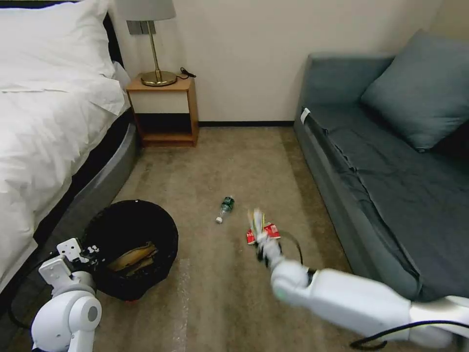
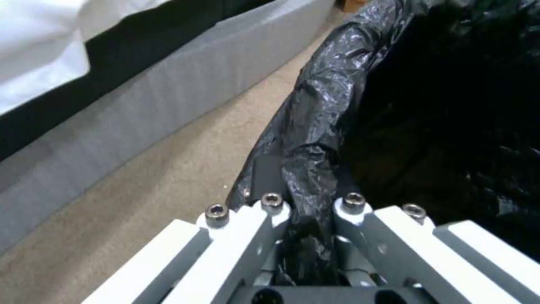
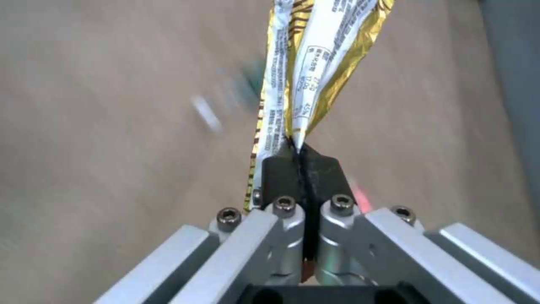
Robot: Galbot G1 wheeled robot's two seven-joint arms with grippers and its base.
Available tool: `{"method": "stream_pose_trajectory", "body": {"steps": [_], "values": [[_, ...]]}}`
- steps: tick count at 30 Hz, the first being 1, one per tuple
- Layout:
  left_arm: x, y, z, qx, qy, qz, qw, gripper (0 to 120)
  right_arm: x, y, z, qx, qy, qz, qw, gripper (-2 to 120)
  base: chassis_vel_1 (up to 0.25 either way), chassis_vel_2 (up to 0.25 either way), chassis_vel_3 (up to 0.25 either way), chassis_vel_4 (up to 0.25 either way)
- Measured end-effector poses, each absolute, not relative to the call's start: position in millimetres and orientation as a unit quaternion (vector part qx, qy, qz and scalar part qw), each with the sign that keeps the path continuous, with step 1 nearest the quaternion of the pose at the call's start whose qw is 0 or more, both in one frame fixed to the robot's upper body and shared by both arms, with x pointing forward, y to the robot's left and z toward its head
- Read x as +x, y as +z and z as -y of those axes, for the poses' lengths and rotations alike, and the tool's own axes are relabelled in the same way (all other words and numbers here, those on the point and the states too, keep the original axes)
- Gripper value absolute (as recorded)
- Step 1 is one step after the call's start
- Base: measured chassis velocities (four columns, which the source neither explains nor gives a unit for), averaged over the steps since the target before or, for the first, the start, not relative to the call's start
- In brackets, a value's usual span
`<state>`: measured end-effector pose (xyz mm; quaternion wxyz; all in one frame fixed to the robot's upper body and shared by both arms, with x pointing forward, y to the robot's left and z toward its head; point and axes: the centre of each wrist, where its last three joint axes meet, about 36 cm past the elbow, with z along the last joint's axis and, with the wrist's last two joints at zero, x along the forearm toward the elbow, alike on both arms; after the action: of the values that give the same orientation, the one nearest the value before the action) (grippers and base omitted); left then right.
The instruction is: Pick up the trash bin, then pick up the garbage on the floor and place it into the trash bin.
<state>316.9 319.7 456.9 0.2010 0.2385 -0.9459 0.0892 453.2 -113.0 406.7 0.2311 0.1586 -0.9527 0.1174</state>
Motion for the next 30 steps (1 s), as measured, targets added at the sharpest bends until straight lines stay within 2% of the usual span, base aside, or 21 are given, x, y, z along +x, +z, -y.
{"method": "stream_pose_trajectory", "body": {"steps": [2,5,7,9,12,17,23,26,27,28,30], "values": [[317,457,-316,0.234,0.091,0.947,0.202,3,446,441,90,0.197,0.075,0.957,0.198,0,0.000,0.000,0.000,0.000],[316,456,-313,0.229,0.092,0.947,0.204,3,435,463,64,0.239,0.041,0.954,0.177,0,0.000,0.000,0.000,0.000],[315,457,-308,0.224,0.093,0.948,0.205,3,412,481,22,0.305,0.004,0.938,0.166,0,0.000,0.000,0.000,0.000],[315,457,-307,0.223,0.093,0.949,0.205,3,408,483,16,0.314,0.001,0.935,0.165,0,0.000,0.000,0.000,0.000],[314,459,-302,0.217,0.093,0.950,0.202,3,373,483,-32,0.387,-0.006,0.907,0.165,0,0.000,0.000,0.000,0.000],[314,461,-298,0.214,0.094,0.951,0.201,3,351,465,-54,0.418,0.021,0.891,0.175,0,0.000,0.000,0.000,0.000],[314,462,-294,0.210,0.095,0.952,0.201,3,347,449,-62,0.417,0.058,0.888,0.184,0,0.000,0.000,0.000,0.000],[315,462,-293,0.209,0.095,0.953,0.200,3,350,445,-62,0.412,0.070,0.891,0.179,10,0.000,0.000,0.000,0.000],[315,462,-293,0.209,0.095,0.953,0.200,3,350,445,-62,0.412,0.070,0.891,0.179,10,0.000,0.000,0.000,0.000],[315,462,-292,0.208,0.095,0.953,0.200,3,351,444,-60,0.412,0.074,0.891,0.177,22,0.000,0.000,0.000,0.000],[315,462,-292,0.208,0.095,0.953,0.200,3,352,444,-59,0.411,0.076,0.891,0.178,25,0.000,0.000,0.000,0.000]]}}
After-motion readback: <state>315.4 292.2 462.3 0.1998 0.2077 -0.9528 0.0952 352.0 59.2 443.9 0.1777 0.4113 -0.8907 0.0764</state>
